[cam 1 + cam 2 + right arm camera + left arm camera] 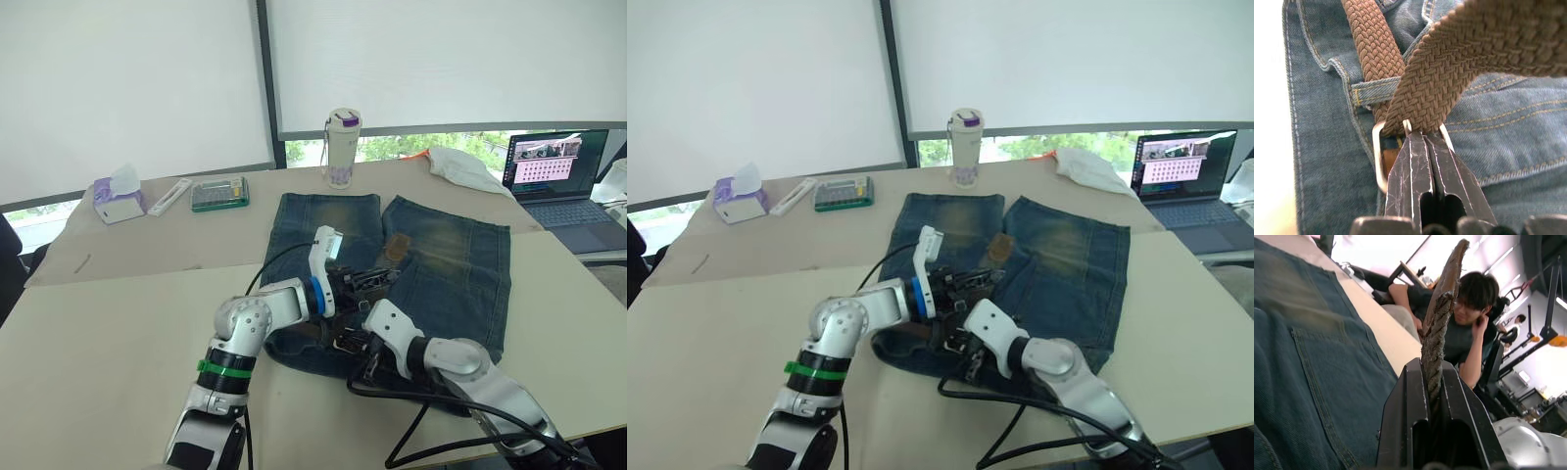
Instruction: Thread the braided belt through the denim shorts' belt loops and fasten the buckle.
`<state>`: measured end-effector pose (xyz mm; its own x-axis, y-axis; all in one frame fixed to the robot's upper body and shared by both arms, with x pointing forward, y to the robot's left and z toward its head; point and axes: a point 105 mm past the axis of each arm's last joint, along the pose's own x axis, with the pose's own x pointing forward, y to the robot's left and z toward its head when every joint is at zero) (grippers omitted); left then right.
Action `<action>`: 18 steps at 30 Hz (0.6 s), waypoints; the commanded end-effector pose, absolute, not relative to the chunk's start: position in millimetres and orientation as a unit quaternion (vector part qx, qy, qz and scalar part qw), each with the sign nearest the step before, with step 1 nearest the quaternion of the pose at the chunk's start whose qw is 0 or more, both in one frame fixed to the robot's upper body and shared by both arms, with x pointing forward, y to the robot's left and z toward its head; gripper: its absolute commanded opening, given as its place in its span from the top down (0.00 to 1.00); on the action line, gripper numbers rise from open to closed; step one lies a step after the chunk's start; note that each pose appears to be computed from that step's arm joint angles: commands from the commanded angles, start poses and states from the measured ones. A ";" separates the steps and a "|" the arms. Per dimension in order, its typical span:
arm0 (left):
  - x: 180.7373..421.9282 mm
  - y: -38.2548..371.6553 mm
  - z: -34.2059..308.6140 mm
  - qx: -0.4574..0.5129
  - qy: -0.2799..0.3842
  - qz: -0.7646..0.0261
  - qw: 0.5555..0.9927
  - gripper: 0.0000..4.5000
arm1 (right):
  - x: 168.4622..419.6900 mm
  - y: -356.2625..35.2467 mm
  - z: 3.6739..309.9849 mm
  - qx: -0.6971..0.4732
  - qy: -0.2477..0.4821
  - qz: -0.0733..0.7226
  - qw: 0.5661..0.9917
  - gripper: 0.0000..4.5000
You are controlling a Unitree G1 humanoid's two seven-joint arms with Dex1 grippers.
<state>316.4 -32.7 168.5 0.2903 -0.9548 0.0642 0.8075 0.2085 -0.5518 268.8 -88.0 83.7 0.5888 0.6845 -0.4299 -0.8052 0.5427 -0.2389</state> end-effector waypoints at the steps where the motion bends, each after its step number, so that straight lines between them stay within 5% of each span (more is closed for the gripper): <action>1: 310.1 -50.6 173.4 -0.225 0.137 -0.614 0.744 1.00 | 262.0 -95.5 70.7 -0.189 0.176 0.420 0.870 0.99; 18: 312.4 -97.7 162.5 -0.179 0.157 -0.640 0.730 1.00 | 262.8 -98.6 58.4 -0.167 0.184 0.408 0.879 0.99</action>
<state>322.6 -79.8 162.2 0.1820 -0.9832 0.0164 0.8606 0.1512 -0.4862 268.6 -100.4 78.3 0.6450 0.6562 -0.3916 -0.7543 0.6289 -0.1885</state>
